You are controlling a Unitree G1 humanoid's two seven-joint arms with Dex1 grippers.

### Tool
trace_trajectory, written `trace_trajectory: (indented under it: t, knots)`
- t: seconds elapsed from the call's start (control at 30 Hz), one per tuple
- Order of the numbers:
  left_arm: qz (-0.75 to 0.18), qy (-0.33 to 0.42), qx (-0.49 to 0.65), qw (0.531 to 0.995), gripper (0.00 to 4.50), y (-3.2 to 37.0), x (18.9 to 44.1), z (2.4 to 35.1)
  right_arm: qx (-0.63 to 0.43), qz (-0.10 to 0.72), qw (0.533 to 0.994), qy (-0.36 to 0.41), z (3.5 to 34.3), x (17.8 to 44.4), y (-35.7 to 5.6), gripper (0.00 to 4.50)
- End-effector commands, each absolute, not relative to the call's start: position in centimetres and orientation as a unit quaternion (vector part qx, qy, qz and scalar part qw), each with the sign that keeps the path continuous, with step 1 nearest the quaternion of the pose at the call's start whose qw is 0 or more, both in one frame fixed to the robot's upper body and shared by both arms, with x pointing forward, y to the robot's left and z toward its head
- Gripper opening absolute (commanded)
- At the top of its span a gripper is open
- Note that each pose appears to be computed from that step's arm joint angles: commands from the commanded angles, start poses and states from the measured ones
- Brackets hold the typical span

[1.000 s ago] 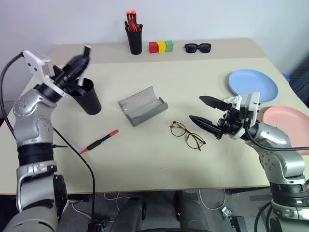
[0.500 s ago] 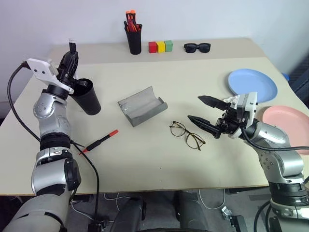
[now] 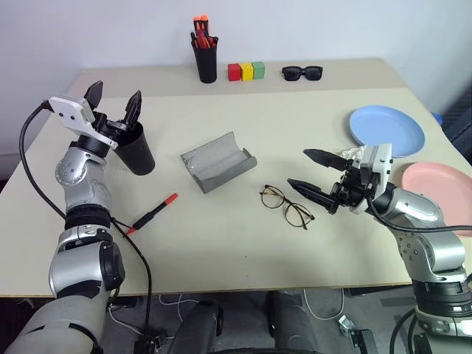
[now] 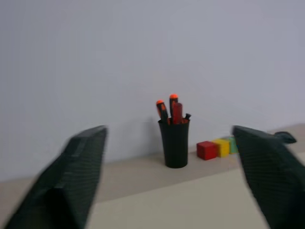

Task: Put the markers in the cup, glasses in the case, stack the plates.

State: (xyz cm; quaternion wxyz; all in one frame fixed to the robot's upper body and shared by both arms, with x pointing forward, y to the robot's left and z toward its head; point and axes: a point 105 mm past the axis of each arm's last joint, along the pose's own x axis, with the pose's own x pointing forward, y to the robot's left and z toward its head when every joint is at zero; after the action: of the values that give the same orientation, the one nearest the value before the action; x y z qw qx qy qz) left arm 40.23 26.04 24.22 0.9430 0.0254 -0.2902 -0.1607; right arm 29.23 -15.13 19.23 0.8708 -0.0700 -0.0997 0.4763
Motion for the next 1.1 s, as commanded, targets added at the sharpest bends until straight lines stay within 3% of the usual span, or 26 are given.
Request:
trace_trajectory:
  t: [0.03,0.23,0.37,0.47,0.63,1.1]
  knots:
    - [-0.257,-0.285,0.018,0.923,4.45,24.0,38.6,25.7,-0.084,0.476,0.866,-0.129,20.8,28.9,-15.1,4.03]
    - [-0.372,-0.120,-0.001,0.920,4.45,21.4,34.2,24.1,-0.082,0.485,0.862,-0.119,20.5,28.7,-15.5,4.03]
    - [-0.348,-0.003,0.085,0.934,4.45,20.5,32.2,21.6,-0.070,0.518,0.846,-0.103,20.0,27.9,-15.2,4.03]
    - [-0.382,0.068,0.113,0.915,4.45,18.9,30.8,18.6,-0.078,0.528,0.840,-0.100,19.6,27.7,-14.8,4.03]
    - [-0.356,0.175,0.087,0.914,4.45,19.0,30.4,15.2,-0.080,0.526,0.841,-0.100,19.5,27.7,-14.7,4.03]
    - [-0.301,0.349,0.153,0.874,4.45,23.1,27.5,11.5,-0.092,0.511,0.850,-0.091,18.5,28.0,-15.0,4.03]
